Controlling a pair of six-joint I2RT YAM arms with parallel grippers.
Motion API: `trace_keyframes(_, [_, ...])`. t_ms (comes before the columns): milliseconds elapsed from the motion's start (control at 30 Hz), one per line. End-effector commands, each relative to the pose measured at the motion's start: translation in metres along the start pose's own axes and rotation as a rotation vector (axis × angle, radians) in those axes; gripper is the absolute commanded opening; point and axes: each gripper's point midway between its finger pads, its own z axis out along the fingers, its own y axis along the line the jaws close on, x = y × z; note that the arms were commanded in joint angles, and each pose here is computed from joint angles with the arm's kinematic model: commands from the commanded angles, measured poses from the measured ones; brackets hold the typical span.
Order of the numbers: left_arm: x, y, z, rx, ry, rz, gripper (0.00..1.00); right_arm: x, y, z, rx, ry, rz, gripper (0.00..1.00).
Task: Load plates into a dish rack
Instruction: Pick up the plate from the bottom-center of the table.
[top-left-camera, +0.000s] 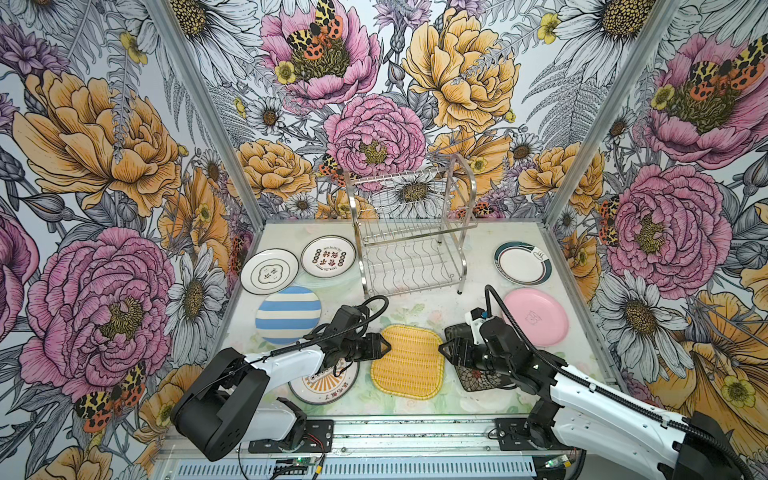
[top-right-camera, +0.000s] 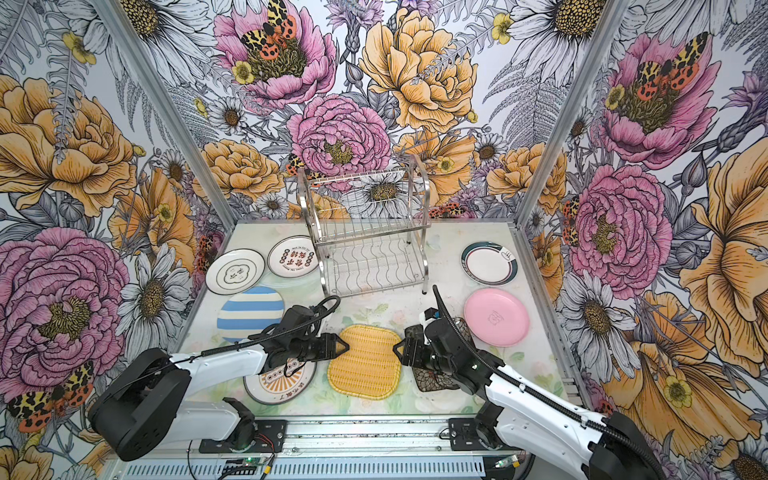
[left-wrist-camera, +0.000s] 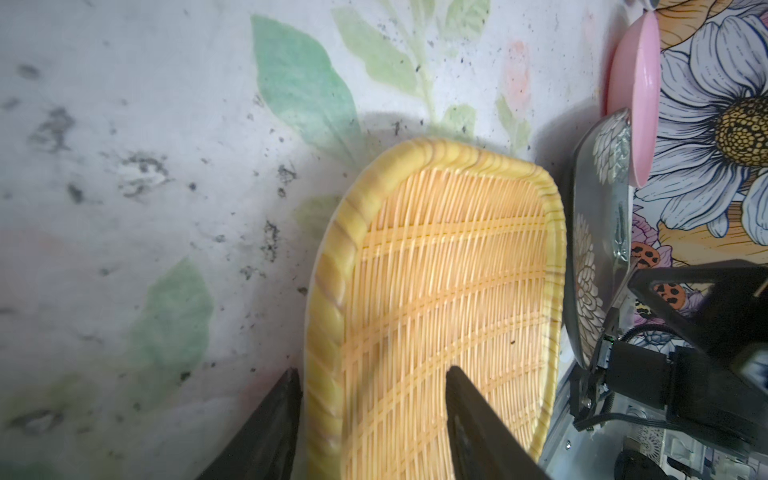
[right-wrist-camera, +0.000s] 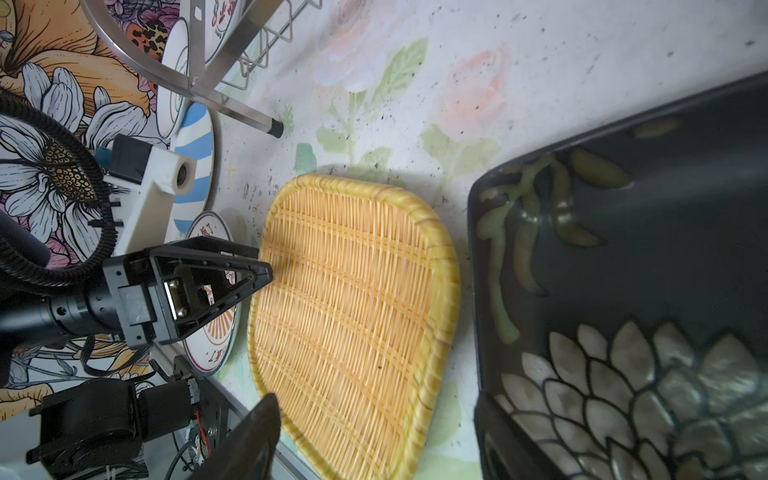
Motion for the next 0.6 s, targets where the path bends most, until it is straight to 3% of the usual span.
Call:
trace_keyframes(0, [0.0062, -0.0004, 0.0047, 0.05, 0.02, -0.013, 0.53, -0.0031, 0.0017, -0.0025, -0.024, -0.007, 0.008, 0.75])
trace_keyframes(567, [0.008, 0.0047, 0.006, 0.072, 0.019, -0.059, 0.19, -0.0099, -0.0051, -0.0059, -0.037, -0.016, 0.027, 0.75])
